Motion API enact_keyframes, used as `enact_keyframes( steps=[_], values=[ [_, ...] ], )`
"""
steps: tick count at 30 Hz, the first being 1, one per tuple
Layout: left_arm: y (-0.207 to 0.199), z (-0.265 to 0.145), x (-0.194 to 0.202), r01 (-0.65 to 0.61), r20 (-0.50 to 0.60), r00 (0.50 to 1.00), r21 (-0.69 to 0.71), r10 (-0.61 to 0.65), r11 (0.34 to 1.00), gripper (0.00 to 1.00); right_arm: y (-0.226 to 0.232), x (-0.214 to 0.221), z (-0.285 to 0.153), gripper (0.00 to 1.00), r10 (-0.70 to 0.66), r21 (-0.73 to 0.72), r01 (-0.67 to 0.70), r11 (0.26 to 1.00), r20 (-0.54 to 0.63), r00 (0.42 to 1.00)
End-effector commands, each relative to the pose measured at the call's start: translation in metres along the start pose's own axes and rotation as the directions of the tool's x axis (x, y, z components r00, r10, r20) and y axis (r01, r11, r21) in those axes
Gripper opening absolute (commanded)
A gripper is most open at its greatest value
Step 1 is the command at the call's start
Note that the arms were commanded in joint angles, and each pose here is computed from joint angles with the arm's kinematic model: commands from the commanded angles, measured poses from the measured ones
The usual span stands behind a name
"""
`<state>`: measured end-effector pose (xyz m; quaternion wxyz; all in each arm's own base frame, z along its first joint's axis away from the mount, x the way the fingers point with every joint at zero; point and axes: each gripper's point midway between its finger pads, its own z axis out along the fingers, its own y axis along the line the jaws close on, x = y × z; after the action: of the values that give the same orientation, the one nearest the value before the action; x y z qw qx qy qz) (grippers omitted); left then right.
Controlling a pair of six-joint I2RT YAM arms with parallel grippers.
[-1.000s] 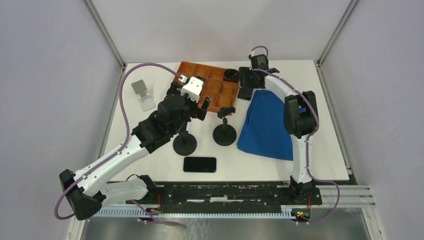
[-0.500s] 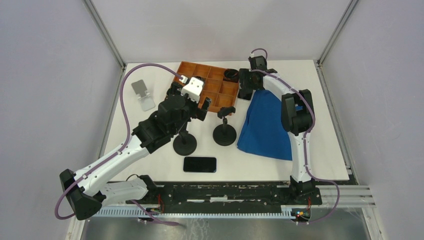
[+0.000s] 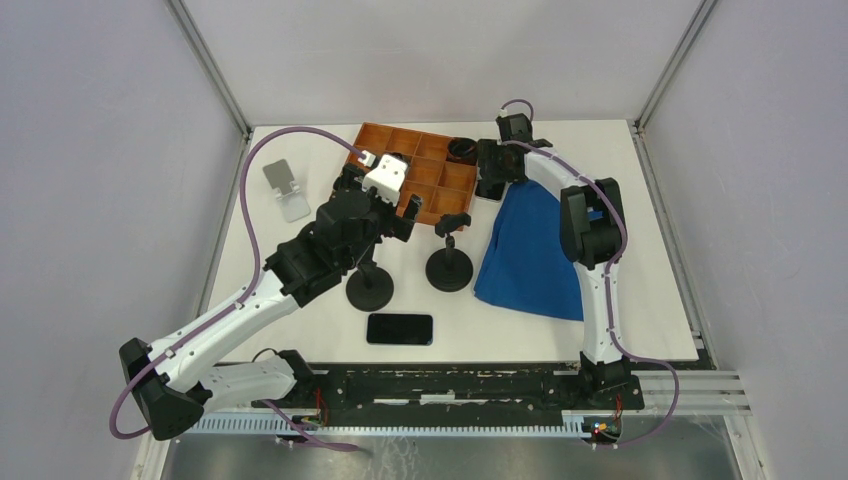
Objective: Place the phone on the phone stand
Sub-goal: Pick up the phone at the center of the board.
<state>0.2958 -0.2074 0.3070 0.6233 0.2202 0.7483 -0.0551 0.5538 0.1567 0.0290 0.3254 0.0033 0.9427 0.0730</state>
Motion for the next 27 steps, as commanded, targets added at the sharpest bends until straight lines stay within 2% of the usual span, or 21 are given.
enact_keyframes(
  steps=[1, 8, 18, 27],
  values=[
    [0.008, -0.001, -0.011, -0.027, 0.037, 0.999, -0.028, 0.028, 0.999, 1.00, -0.009, 0.000, 0.008, 0.92, -0.006, 0.045, 0.006, 0.999, -0.003, 1.000],
    [0.008, -0.002, -0.012, -0.024, 0.042, 0.999, -0.028, 0.025, 0.999, 1.00, -0.010, 0.012, 0.009, 0.89, -0.061, 0.072, 0.063, 0.995, -0.031, 0.998],
    [0.009, -0.004, -0.015, -0.020, 0.051, 0.999, -0.026, 0.021, 0.999, 1.00, 0.004, 0.030, 0.006, 0.92, -0.063, 0.037, 0.065, 0.997, -0.063, 0.996],
    [0.010, -0.006, -0.017, -0.018, 0.058, 0.998, -0.027, 0.019, 0.999, 1.00, 0.008, 0.051, 0.004, 0.94, -0.167, 0.102, 0.176, 0.979, -0.093, 0.982]
  ],
)
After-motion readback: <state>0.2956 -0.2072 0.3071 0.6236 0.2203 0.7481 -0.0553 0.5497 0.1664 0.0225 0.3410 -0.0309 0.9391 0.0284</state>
